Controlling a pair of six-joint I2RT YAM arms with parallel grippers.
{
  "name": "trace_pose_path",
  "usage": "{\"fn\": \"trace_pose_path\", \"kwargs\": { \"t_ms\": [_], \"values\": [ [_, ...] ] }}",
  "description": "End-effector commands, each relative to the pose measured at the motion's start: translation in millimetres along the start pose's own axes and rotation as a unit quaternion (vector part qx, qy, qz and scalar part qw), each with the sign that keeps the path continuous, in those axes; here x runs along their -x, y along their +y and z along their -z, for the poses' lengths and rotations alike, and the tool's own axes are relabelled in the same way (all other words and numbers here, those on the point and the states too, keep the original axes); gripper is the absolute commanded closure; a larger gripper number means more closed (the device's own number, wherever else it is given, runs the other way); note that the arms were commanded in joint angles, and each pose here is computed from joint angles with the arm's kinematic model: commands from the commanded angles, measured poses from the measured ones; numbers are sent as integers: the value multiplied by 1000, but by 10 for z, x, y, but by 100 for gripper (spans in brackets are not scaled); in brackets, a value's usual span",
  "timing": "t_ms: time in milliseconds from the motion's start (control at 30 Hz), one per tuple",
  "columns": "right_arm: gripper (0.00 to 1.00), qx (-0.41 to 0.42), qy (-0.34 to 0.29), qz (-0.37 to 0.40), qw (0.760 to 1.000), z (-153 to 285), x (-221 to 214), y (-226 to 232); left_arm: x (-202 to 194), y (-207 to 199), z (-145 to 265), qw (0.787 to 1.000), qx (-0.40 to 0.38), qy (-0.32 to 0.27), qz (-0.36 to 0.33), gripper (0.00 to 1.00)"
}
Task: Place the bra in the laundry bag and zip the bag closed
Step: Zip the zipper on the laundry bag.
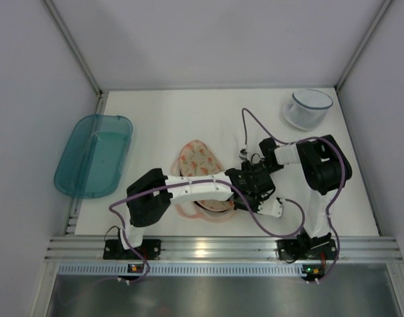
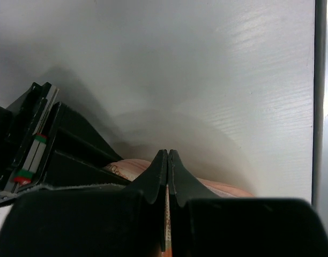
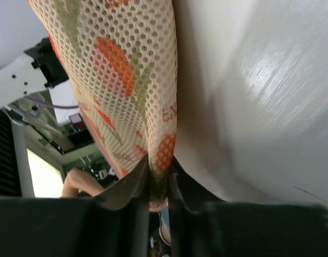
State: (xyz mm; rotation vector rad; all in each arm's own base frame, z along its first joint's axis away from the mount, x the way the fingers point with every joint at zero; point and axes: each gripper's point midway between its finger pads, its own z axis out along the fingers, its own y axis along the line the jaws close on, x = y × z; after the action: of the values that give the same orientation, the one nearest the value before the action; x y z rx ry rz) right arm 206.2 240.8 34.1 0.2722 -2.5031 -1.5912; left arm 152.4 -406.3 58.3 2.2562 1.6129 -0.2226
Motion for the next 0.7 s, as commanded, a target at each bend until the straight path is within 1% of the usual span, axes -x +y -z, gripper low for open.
{"fn": "trace_pose_path", "kwargs": {
  "t_ms": [0, 33, 100, 233, 367, 400, 467, 500, 533, 567, 600, 633, 667],
  "values": [
    [93, 12, 1, 35, 999, -12, 77, 75, 105, 30, 88, 1000, 12, -27, -1, 100],
    [100, 10, -2, 42, 999, 7, 134, 93, 94, -27, 86, 1000, 1, -30, 0, 100],
    [100, 1, -4, 48, 999, 32, 195, 80, 112, -132, 137, 999, -11, -38, -5, 100],
    [100, -16, -21, 78, 997, 126, 518, 126, 40, -602, 124, 996, -73, -47, -23, 100],
    [100, -31, -23, 101, 994, 146, 780, 118, 30, -970, 173, 992, -107, -52, -46, 100],
    [100, -34, -22, 105, 994, 155, 865, 135, 44, -1046, 166, 991, -114, -53, -51, 100],
    [100, -40, -24, 109, 993, 165, 943, 155, 28, -1067, 140, 992, -115, -46, -39, 100],
    [94, -40, -24, 109, 993, 172, 960, 170, 13, -984, 126, 994, -96, -36, -36, 100],
    [72, -42, -24, 107, 993, 179, 961, 182, 11, -950, 112, 995, -89, -32, -33, 100],
    [62, -49, -27, 112, 992, 202, 952, 198, 15, -906, 106, 996, -84, -30, -29, 100],
    [56, -54, -24, 105, 993, 201, 881, 165, 61, -779, 103, 996, -74, -36, -17, 100],
    [45, -56, -25, 103, 993, 215, 836, 164, 74, -702, 101, 997, -68, -38, -8, 100],
    [40, -65, -30, 107, 992, 275, 800, 186, 83, -637, 73, 997, -65, -36, 3, 100]
  ]
}}
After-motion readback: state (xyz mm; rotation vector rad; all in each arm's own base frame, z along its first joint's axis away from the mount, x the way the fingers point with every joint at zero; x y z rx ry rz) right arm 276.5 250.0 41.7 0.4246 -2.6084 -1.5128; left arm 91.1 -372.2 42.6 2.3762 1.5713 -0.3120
